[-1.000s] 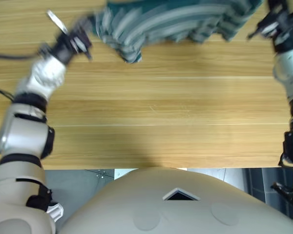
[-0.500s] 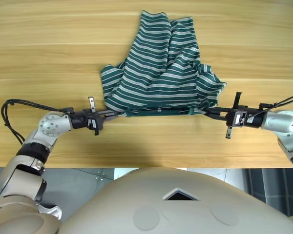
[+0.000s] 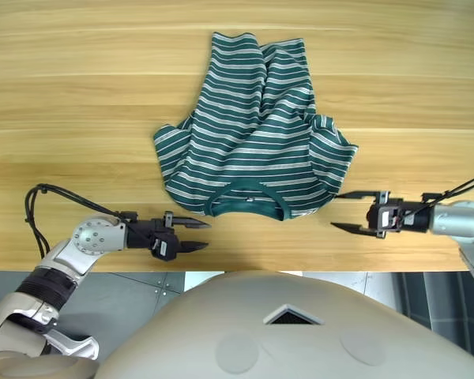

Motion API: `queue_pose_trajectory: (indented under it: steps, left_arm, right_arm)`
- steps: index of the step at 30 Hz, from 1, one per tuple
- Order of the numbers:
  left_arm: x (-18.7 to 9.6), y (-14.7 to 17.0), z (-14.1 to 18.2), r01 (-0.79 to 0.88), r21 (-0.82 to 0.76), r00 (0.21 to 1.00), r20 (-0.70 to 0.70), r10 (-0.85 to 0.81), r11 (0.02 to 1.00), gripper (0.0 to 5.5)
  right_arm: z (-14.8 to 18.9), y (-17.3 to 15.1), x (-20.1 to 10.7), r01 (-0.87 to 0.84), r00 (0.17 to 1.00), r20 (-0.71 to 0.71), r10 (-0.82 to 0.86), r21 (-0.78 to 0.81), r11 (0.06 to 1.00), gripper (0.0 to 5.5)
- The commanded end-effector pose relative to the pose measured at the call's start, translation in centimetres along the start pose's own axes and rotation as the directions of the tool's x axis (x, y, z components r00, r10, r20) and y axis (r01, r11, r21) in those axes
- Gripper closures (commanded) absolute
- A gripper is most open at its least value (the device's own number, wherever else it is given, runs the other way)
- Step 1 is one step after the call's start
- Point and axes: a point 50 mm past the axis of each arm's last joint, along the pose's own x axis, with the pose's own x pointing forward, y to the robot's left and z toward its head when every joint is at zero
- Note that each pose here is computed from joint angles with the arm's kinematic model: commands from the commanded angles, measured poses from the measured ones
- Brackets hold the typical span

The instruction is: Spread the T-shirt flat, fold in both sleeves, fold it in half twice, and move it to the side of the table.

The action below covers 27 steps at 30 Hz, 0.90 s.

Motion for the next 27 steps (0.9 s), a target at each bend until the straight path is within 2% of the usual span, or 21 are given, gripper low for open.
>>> queue_pose_trajectory:
  steps: [1, 3, 5, 12, 16, 22, 27]
  left_arm:
    - [-1.9, 2.6, 2.0, -0.106, 0.023, 0.989, 0.109, 0.103, 0.994, 3.13]
    - [-2.7, 4.1, 3.0, -0.188, 0.019, 0.964, 0.194, 0.181, 0.982, 3.40]
    - [-3.4, 5.6, 3.1, -0.258, 0.021, 0.943, 0.222, 0.247, 0.966, 3.72]
    - [-5.0, 7.1, -0.2, -0.301, 0.053, 0.953, 0.055, 0.298, 0.952, 4.82]
    - [-5.1, 8.3, -2.3, -0.337, 0.105, 0.936, -0.067, 0.345, 0.935, 5.49]
    - [-4.8, 9.3, -4.2, -0.356, 0.186, 0.903, -0.183, 0.388, 0.916, 5.50]
    - [-4.7, 9.9, -4.8, -0.355, 0.232, 0.887, -0.224, 0.405, 0.906, 5.50]
  right_arm:
    - [1.7, -2.1, -1.0, 0.128, 0.984, 0.123, -0.126, -0.002, 0.992, 2.07]
    - [1.6, -3.0, -1.5, 0.193, 0.973, 0.127, -0.191, -0.008, 0.981, 2.07]
    - [1.0, -4.0, -1.6, 0.263, 0.962, 0.084, -0.259, -0.036, 0.964, 2.40]
    - [-3.1, -6.0, -0.2, 0.344, 0.915, -0.167, -0.368, -0.154, 0.926, 3.64]
    - [-4.4, -6.5, 0.8, 0.329, 0.898, -0.233, -0.374, -0.208, 0.921, 4.45]
    - [-4.2, -6.4, 1.8, 0.290, 0.915, -0.217, -0.340, -0.230, 0.929, 5.47]
    - [-3.6, -6.3, 2.6, 0.276, 0.930, -0.181, -0.320, -0.234, 0.932, 5.47]
